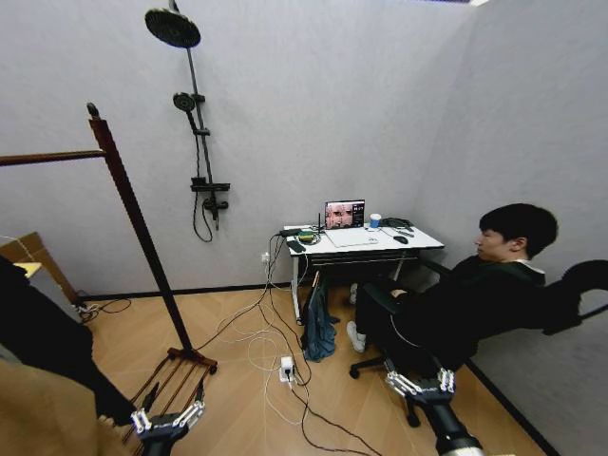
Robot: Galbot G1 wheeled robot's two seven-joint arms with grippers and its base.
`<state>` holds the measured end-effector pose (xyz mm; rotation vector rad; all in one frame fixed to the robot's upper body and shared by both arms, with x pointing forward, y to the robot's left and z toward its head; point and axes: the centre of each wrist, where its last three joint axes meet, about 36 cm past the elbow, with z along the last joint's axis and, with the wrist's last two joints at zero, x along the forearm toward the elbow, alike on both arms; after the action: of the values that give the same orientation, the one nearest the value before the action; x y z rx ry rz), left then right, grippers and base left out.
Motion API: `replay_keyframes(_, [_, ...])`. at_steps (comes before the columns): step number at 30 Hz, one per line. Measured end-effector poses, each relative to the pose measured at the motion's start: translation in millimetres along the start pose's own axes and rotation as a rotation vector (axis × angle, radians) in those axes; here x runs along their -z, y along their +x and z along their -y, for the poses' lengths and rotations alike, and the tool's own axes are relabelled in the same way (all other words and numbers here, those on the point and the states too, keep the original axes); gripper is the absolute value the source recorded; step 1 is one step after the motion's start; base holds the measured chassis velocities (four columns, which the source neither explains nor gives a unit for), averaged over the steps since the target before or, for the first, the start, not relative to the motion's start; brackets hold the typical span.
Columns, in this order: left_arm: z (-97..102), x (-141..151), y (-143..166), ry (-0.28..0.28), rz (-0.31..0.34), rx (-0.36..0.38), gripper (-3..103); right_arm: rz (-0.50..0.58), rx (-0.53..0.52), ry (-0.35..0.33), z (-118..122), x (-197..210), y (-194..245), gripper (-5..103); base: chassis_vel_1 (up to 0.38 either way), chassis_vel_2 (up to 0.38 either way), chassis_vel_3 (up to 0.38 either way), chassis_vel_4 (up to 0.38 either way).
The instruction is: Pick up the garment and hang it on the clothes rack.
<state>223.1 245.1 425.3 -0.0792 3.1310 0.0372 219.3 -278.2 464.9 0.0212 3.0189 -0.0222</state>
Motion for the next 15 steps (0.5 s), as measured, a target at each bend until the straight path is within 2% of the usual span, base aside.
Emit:
replay_keyframes(6, [0.0, 0.0, 0.0, 0.0, 0.0, 0.0, 100, 0.0, 0.0, 0.0, 0.0, 0.0, 0.0, 99, 0.111, -0.111, -0.078, 0.114])
replay_keyframes(15, [0.0, 0.0, 0.0, 0.0, 0.0, 0.0, 100, 0.0, 0.0, 0.0, 0.0, 0.0, 0.0, 99, 0.217, -0.242, -0.22, 0.228])
